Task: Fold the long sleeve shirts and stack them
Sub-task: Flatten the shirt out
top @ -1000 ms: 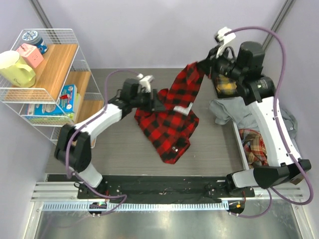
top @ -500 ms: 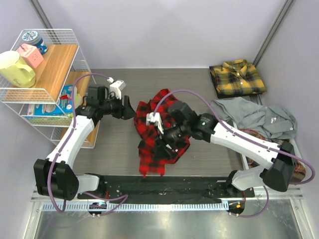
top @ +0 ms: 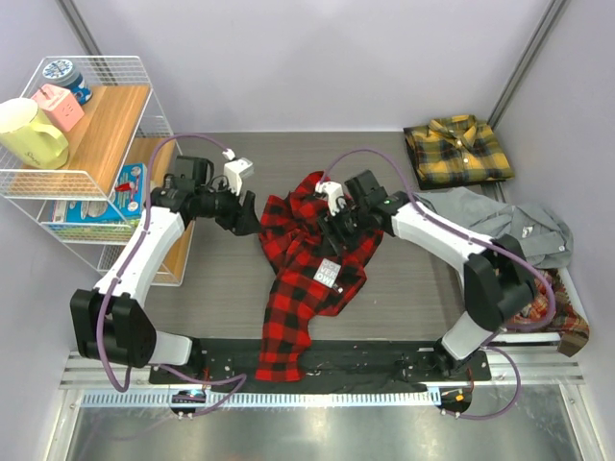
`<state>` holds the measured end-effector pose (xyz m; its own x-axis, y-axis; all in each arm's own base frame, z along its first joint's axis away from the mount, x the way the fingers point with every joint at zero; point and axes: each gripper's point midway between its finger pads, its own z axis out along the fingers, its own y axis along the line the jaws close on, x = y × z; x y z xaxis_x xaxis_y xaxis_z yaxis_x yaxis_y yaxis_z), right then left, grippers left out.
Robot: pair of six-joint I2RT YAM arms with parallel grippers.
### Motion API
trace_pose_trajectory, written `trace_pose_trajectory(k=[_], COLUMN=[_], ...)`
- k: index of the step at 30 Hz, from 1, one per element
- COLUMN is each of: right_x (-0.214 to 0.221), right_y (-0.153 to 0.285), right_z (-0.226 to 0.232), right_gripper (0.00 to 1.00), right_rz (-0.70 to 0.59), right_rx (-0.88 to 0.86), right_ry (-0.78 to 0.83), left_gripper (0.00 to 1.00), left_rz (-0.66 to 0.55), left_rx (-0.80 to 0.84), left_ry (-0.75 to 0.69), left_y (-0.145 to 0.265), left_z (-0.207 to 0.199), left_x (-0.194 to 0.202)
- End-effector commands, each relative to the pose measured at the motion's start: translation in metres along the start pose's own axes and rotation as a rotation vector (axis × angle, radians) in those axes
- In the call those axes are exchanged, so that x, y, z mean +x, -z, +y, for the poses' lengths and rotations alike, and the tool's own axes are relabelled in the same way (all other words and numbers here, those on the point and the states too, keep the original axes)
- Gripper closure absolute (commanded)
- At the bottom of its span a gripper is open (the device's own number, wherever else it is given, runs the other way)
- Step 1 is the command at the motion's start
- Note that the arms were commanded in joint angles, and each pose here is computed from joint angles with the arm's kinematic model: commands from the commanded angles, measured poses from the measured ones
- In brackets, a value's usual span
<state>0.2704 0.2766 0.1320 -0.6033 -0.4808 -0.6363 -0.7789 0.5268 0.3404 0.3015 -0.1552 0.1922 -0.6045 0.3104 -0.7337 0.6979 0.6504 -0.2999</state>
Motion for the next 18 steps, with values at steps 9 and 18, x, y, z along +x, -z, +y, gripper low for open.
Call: trace_pose_trajectory(k=[9, 18], right_x=[0.028, 0.042], right_y=[-0.049, -0.064], right_z=[-0.066, -0.030], right_gripper=[0.36, 0.62], right_rz=[0.071, 0.113], right_rx=[0.181, -0.036], right_ry=[0.020, -0.039], left_gripper=[0.38, 0.38], left_rz=[0.049, 0.044], left_rx=[0.070, 0.016], left_ry=[-0.109, -0.094], left_y=[0.006, 0.006], left_z=[-0.008, 0.007], left_x=[0.007, 0.007])
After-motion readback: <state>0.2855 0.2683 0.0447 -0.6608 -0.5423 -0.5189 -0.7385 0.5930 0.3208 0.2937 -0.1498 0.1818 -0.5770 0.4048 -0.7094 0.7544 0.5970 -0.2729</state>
